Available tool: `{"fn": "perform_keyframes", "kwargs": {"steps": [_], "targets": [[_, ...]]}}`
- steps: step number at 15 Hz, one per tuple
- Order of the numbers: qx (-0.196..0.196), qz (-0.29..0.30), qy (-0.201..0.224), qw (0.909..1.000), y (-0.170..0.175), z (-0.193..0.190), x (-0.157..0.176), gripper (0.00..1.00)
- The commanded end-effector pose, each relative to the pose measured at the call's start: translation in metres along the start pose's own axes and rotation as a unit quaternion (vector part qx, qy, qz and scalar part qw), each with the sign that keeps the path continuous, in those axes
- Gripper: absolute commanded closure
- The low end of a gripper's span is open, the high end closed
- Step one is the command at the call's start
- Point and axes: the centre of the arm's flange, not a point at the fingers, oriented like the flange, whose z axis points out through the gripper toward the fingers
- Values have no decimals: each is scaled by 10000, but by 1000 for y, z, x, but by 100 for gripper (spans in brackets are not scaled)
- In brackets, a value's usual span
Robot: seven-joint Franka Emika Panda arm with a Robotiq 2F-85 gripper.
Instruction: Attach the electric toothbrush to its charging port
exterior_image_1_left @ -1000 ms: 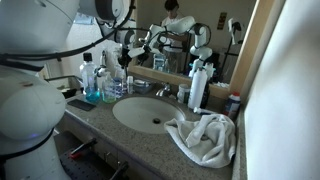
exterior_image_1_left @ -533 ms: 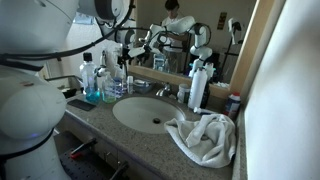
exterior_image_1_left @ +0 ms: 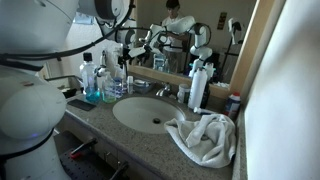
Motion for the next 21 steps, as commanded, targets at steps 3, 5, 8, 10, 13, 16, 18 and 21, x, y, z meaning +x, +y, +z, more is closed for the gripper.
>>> {"fn": "perform_keyframes", "kwargs": {"steps": [3, 5, 8, 10, 13, 16, 18, 21], "targets": [[0, 148, -190, 9997, -1, 0, -16, 0], [6, 182, -191, 9997, 0, -4, -20, 0], [-17, 218, -180, 9996, 3, -10, -24, 0], [-22, 251, -155, 9996, 4, -13, -26, 0], [12, 301, -90, 9995, 4, -18, -27, 0], [52, 391, -16, 9992, 5, -21, -27, 0], [58, 433, 13, 9990, 6, -22, -27, 0], [17, 490, 13, 9988, 7, -25, -30, 0]]}}
